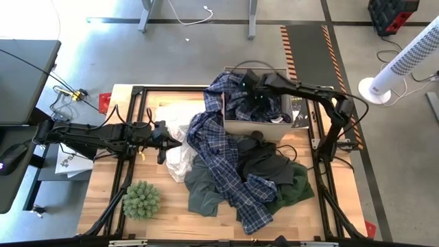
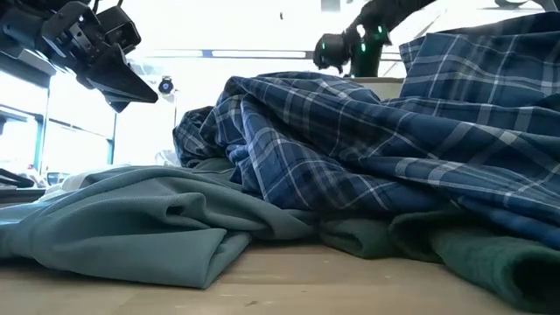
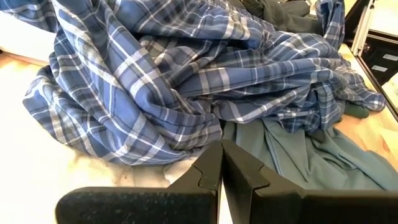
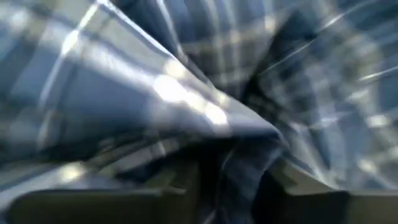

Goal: Sort clothes
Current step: Put the blue striped long-sleeve shirt into the laundry bin

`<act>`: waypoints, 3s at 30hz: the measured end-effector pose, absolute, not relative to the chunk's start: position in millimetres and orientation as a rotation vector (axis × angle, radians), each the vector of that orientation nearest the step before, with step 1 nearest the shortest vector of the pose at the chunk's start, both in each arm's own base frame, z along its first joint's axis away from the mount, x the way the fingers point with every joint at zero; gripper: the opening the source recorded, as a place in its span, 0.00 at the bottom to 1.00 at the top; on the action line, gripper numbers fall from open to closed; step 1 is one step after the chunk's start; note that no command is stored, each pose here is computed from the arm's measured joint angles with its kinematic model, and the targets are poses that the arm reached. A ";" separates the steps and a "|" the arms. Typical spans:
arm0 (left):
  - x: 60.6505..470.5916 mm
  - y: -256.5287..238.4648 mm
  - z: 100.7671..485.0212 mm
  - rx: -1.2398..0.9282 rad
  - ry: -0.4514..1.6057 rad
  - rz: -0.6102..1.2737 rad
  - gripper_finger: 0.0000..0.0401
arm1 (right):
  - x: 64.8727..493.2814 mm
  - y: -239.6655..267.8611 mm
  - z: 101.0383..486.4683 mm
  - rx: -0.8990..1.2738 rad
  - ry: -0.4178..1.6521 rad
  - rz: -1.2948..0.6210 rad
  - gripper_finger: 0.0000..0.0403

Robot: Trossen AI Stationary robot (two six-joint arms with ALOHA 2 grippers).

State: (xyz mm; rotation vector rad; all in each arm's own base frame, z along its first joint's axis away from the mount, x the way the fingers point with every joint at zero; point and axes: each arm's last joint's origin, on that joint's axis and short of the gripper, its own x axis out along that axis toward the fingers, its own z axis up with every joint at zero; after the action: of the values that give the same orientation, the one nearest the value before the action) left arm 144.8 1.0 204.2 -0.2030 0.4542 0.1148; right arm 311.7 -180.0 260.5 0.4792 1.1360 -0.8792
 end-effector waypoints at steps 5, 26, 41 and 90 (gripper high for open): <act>144.8 1.0 204.2 -0.203 0.454 0.115 0.02 | 326.7 -173.7 329.7 0.438 0.964 -0.813 0.41; 145.5 1.8 205.7 -0.170 0.435 0.135 0.02 | 453.1 -156.3 280.0 -0.466 1.090 -0.661 0.43; 143.5 1.7 201.8 -0.187 0.480 0.141 0.02 | 458.6 -156.2 333.9 -0.592 0.971 -1.169 0.01; 145.6 1.2 206.0 -0.172 0.435 0.123 0.02 | 320.4 -163.6 326.1 0.449 1.126 -1.219 0.33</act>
State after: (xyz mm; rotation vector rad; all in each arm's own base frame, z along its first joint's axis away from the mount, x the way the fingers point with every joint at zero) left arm 145.6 1.2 206.0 -0.1723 0.4351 0.1232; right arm 320.4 -163.6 326.1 0.4495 1.1257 -1.2192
